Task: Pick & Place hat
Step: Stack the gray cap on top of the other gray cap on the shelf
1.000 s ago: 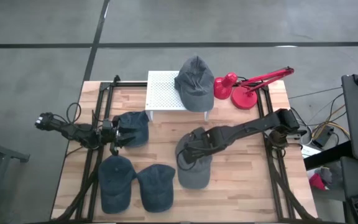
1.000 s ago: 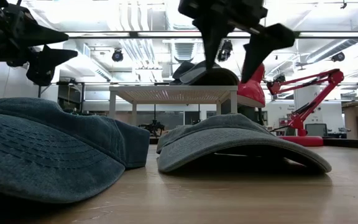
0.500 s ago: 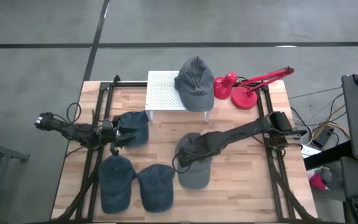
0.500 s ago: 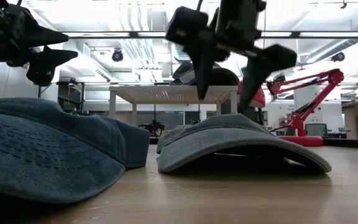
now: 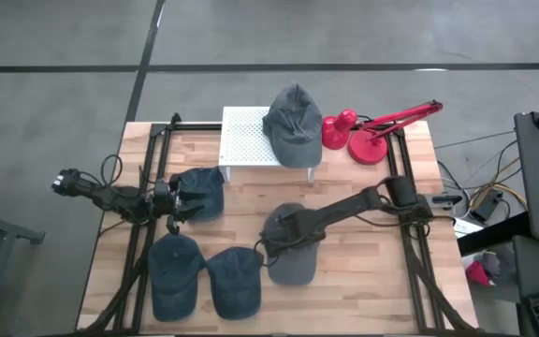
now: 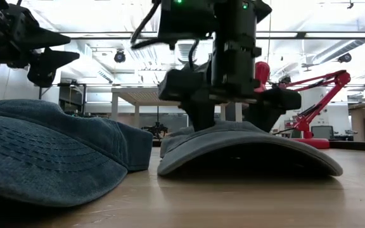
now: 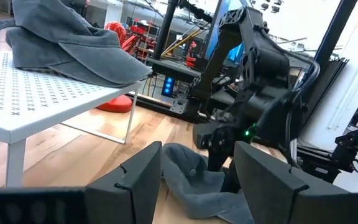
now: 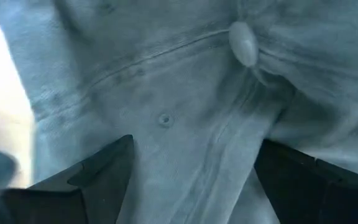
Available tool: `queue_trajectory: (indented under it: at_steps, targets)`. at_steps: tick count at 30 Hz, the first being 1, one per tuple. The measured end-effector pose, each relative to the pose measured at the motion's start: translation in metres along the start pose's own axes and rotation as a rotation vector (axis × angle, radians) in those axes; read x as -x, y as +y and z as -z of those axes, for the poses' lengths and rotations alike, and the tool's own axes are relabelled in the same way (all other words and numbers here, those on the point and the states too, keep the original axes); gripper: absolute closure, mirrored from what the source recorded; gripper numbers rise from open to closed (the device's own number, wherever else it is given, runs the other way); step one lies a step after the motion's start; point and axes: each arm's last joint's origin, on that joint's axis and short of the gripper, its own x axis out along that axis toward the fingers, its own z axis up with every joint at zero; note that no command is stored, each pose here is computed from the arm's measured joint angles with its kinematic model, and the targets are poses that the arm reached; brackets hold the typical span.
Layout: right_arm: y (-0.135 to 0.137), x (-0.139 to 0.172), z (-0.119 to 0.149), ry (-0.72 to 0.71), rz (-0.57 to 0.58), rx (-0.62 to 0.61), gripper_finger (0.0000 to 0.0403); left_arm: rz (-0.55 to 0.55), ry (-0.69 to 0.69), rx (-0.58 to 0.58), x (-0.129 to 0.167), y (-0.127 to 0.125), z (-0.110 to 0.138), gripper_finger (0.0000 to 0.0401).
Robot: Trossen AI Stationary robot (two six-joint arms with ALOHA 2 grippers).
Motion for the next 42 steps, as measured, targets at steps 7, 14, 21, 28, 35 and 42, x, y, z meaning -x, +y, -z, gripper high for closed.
queue_trajectory:
  at_steps: [7,14,21,28,35,42]
  targets:
    - [0.004,-0.006,0.002,0.043,0.000,0.002,0.0134,-0.002,0.007,-0.003,0.000,0.000,0.001,0.0197]
    - [0.003,-0.002,0.001,0.021,-0.012,0.018,0.0237,-0.003,0.009,-0.004,-0.001,0.000,0.001,0.0197]
    - [0.002,0.001,0.001,0.017,-0.014,0.075,0.0342,-0.003,0.010,-0.004,-0.001,0.000,0.001,0.0197]
    - [0.001,0.013,0.001,0.010,-0.037,0.102,0.0390,-0.004,0.013,-0.004,-0.001,0.000,0.001,0.0197]
    - [-0.006,0.051,0.000,-0.043,-0.096,0.114,0.0391,-0.005,0.015,-0.006,-0.001,0.000,0.002,0.0197]
    - [-0.024,0.106,-0.001,-0.060,-0.185,0.156,0.0392,-0.006,0.018,-0.007,-0.001,0.000,0.002,0.0197]
